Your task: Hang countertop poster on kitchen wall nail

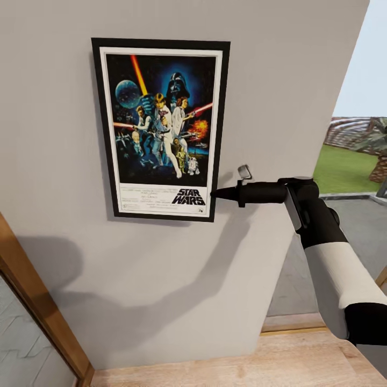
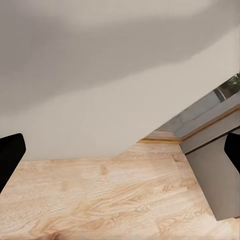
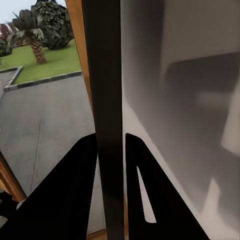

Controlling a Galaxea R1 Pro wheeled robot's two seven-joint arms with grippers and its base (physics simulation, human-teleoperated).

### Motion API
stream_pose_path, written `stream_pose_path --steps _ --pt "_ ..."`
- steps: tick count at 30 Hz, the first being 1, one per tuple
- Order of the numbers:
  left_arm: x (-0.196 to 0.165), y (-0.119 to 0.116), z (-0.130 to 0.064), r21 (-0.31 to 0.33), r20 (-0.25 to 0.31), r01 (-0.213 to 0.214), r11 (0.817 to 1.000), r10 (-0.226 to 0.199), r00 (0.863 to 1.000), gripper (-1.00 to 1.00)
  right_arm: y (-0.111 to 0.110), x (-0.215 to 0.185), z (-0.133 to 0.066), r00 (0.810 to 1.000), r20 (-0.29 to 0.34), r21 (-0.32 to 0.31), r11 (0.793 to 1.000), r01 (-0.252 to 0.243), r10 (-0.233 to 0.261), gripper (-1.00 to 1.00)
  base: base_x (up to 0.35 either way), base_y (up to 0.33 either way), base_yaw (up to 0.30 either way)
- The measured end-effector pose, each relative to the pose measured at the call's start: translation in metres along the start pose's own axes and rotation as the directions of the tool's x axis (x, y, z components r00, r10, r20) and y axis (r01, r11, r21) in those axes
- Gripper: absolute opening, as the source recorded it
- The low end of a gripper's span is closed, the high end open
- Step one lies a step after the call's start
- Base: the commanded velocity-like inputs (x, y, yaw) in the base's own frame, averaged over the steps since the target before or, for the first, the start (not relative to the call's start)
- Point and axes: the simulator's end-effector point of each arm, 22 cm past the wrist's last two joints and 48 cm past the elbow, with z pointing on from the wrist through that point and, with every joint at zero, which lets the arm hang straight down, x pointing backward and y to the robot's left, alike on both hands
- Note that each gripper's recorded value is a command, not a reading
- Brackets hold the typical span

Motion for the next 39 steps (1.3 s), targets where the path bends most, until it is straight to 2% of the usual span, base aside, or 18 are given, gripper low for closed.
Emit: stream_pose_path --steps 25,32,39 --pt "-0.0003 0.0003 -0.0004 0.000 0.000 -0.001 1.000 0.001 1.000 1.00 0.0001 -0.0006 -0.0002 1.000 -0.001 0.002 1.000 0.001 -0.001 -1.00 -0.001 0.000 0.000" --pt "-0.0005 0.0003 -0.0005 0.000 0.000 -0.001 1.000 0.001 1.000 1.00 0.0006 -0.0007 -0.0002 1.000 -0.003 0.002 1.000 -0.026 0.026 -1.00 0.000 0.000 0.000" --pt "-0.0005 0.0003 -0.0006 0.001 0.000 -0.001 1.000 0.001 1.000 1.00 0.0016 -0.0016 0.0000 0.999 0.000 -0.001 0.999 -0.033 0.033 -1.00 0.000 0.000 0.000"
